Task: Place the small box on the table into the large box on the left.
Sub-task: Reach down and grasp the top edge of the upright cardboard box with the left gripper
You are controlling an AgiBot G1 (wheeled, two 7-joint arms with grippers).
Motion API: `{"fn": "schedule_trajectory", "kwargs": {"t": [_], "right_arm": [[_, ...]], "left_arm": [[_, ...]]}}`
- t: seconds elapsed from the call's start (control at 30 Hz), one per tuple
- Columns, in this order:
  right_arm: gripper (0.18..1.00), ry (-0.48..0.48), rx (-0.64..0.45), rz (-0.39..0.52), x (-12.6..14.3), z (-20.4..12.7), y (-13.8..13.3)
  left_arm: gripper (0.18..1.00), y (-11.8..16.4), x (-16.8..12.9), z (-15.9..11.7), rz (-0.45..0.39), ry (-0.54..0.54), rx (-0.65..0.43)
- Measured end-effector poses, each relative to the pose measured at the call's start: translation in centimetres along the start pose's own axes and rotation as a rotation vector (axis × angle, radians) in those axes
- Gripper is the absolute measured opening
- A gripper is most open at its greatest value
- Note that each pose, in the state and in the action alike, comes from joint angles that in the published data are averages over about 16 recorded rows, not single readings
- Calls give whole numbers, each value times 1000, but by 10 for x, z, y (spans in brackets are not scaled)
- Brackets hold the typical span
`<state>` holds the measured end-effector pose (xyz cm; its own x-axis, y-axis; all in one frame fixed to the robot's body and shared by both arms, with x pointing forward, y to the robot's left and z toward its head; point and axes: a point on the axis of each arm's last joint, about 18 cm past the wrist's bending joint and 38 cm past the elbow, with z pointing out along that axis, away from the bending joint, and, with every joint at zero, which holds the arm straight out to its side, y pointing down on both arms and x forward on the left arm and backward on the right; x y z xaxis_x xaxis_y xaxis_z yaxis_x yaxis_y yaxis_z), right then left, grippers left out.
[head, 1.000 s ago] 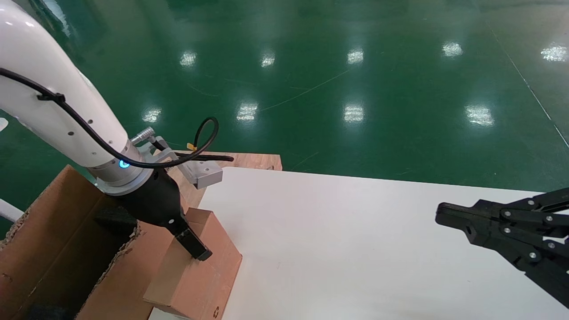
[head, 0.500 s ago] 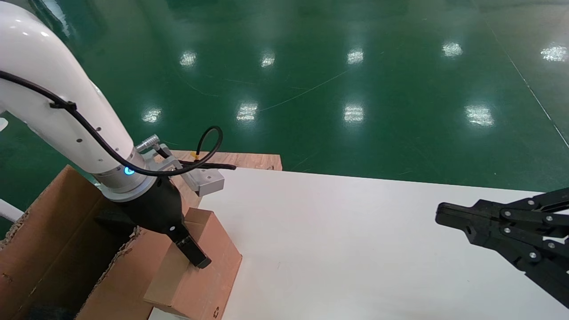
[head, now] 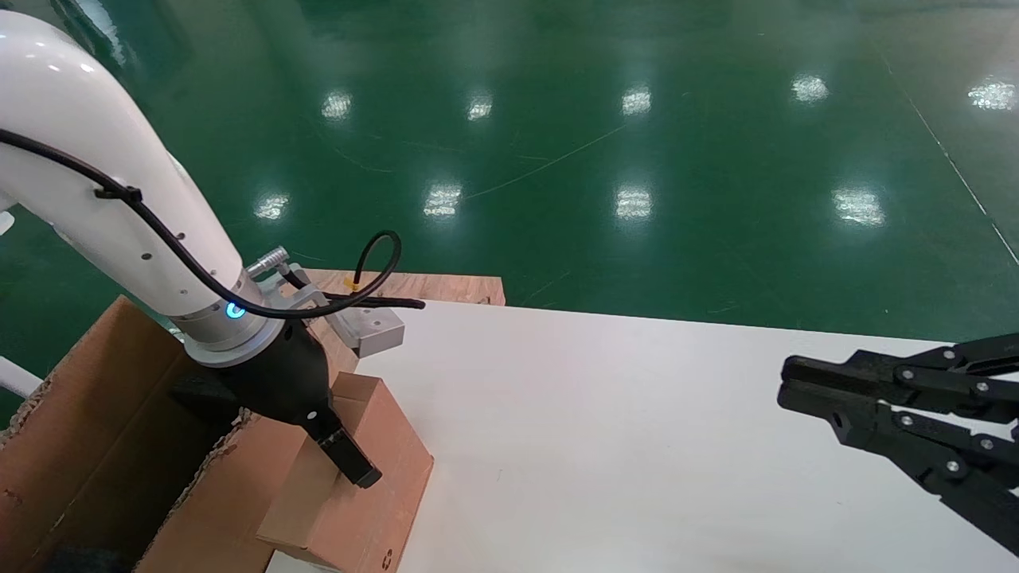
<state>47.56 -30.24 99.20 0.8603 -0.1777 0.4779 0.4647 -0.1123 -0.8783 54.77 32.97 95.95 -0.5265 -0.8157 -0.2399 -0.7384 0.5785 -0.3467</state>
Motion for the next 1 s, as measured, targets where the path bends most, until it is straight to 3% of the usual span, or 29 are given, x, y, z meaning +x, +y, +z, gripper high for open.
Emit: {"fn": "schedule_trajectory", "kwargs": {"t": [0.17, 0.47, 0.67, 1.0], "right_arm": [[250, 0, 0, 0, 0, 0, 0], [388, 0, 0, 0, 0, 0, 0], [518, 0, 0, 0, 0, 0, 0], [745, 0, 0, 0, 0, 0, 0]], "left_arm": [[994, 0, 0, 0, 2, -3, 0], [942, 0, -1, -1, 5, -6, 1], [869, -1, -1, -1, 6, -7, 2], [654, -3, -2, -2, 8, -10, 5]]}}
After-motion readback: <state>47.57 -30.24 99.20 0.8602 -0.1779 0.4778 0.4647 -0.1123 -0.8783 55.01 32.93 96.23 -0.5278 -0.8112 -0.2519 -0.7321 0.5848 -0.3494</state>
